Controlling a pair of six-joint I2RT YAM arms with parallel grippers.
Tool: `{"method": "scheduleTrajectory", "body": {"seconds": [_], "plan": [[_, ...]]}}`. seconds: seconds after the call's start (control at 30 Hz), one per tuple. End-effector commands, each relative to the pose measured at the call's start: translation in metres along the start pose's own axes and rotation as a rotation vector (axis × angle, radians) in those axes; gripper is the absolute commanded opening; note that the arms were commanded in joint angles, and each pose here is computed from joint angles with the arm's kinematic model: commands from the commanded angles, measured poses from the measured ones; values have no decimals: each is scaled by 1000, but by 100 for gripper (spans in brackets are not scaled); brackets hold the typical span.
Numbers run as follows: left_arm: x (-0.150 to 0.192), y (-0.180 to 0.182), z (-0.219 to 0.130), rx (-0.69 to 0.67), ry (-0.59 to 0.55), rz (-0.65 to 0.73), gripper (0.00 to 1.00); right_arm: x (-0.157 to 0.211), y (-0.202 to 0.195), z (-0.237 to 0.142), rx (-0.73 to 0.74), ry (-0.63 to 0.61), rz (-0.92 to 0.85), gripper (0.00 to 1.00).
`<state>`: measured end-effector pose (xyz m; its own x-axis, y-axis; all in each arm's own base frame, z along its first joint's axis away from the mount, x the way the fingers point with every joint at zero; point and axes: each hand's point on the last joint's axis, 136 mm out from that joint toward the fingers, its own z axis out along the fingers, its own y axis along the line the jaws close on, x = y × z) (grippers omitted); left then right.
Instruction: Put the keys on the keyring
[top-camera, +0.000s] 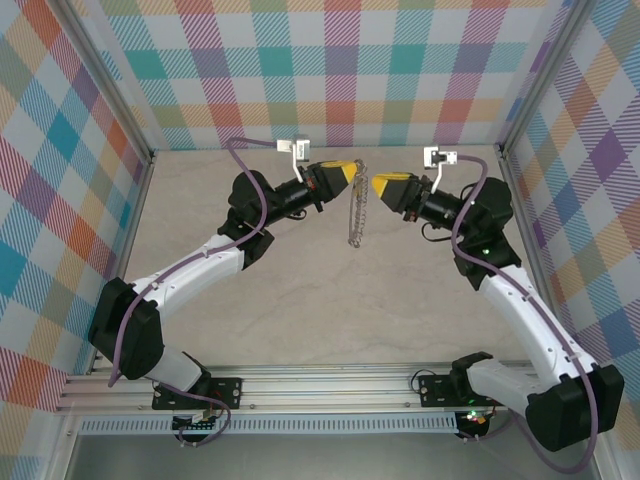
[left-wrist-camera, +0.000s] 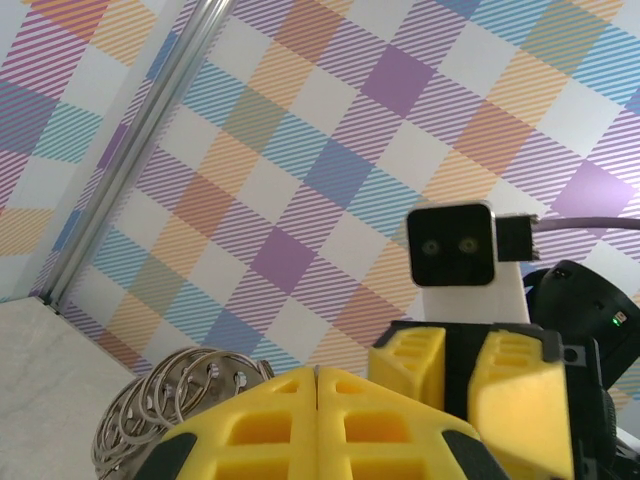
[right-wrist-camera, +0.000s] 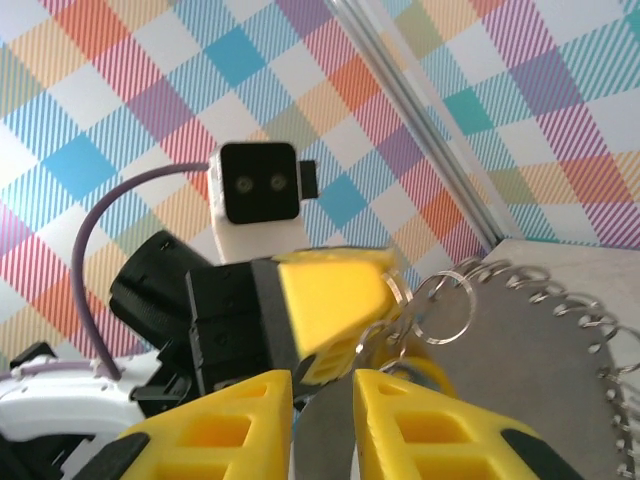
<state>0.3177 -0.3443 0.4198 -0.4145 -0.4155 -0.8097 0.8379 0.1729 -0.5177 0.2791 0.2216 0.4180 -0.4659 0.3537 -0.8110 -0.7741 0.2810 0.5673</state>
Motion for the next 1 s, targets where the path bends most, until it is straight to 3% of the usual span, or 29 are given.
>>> {"method": "scheduleTrajectory", "body": {"seconds": [0.0,0.53,0.97], "plan": [[-28,-26,0,63,-75,42,0,-25,4,8,-18,-57,1,23],[-28,-26,1,71,-74,36,0,-30,-10,30,-66,-31,35,18],[-27,-23,5,69,-69,30,0,-24,-8,29,-88,-14,39,19]]}}
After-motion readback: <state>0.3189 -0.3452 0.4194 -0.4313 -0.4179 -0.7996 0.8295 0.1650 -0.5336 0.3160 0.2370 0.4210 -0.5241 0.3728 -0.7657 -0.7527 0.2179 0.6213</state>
